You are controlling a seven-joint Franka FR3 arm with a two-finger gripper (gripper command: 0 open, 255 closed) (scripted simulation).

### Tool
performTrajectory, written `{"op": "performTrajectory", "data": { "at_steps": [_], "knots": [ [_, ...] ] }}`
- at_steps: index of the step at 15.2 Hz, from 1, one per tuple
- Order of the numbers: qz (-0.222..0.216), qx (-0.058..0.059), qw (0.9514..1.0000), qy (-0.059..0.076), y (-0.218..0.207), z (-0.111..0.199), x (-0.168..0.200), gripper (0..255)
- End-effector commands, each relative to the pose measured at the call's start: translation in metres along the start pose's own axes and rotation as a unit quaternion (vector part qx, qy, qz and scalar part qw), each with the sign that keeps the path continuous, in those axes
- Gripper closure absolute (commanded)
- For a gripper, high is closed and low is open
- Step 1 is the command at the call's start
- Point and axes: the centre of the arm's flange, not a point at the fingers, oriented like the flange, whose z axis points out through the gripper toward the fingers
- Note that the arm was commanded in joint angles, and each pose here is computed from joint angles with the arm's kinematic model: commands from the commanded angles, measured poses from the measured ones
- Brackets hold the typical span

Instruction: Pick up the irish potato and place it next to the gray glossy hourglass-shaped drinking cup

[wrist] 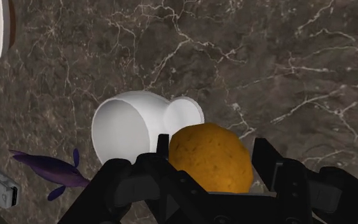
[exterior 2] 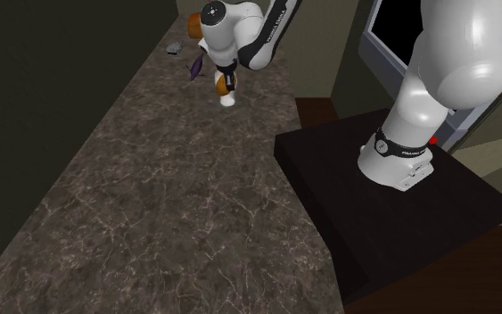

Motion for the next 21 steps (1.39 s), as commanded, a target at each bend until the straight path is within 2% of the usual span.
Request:
{"op": "performTrajectory", "data": {
  "at_steps": [1,21],
  "knots": [
    [0.0,0.0,1.0,0.0,-0.006,0.008,0.001,255],
    [0.0,0.0,1.0,0.0,-0.063,0.097,0.011,255]
  ]
}}
